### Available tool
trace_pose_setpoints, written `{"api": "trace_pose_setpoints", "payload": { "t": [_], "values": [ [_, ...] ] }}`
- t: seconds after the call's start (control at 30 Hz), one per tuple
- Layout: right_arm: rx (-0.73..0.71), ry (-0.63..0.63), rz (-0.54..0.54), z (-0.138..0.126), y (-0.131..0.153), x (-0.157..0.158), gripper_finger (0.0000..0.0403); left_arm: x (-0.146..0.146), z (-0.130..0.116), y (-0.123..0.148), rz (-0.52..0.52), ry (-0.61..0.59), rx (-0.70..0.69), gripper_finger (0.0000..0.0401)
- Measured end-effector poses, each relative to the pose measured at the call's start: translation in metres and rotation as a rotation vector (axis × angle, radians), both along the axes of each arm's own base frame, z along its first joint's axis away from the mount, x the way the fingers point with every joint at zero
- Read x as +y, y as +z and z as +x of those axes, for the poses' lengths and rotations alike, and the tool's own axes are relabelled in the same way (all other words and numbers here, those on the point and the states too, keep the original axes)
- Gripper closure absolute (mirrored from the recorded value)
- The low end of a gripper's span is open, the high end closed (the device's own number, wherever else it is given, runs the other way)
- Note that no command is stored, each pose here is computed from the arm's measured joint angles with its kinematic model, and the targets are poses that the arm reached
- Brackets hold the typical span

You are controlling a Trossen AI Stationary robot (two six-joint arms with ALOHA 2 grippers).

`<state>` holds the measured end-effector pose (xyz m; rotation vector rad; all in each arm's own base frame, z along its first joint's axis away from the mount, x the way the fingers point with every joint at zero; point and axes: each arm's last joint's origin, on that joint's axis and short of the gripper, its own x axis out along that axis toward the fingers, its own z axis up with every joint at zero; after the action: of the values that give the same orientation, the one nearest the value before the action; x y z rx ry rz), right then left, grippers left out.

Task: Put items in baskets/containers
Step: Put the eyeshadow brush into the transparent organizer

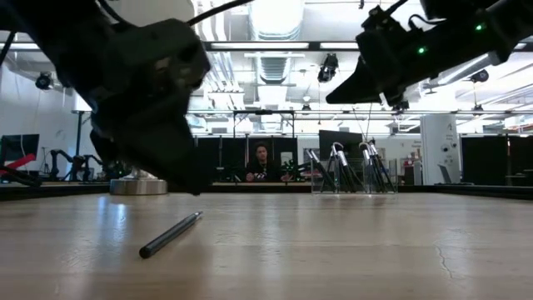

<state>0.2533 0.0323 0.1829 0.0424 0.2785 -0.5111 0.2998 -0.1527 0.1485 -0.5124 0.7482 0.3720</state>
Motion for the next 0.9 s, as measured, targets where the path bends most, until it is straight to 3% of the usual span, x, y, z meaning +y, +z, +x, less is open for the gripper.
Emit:
{"api": "trace_pose_setpoints", "payload": {
  "t": [0.17,0.33,0.53,0.7,0.9],
  "values": [
    [-0.012,0.036,0.022,-0.002,0.0,0.011,0.0394,-0.008,0.012,-0.003,-0.042,0.039,0.037,0.0287],
    [-0.018,0.042,0.013,-0.004,0.0,0.021,0.0394,-0.008,0.01,-0.008,0.049,0.122,0.139,0.0284],
    [-0.023,0.067,0.009,-0.007,0.001,0.031,0.0394,-0.012,0.011,-0.008,0.03,0.136,0.131,0.0284],
    [-0.025,0.06,-0.002,-0.008,0.001,0.034,0.0394,-0.011,0.005,-0.011,0.078,0.082,0.215,0.0284],
    [-0.026,0.059,-0.002,-0.008,0.001,0.034,0.0394,-0.005,-0.006,-0.014,0.238,-0.059,0.357,0.0284]
  ]
}}
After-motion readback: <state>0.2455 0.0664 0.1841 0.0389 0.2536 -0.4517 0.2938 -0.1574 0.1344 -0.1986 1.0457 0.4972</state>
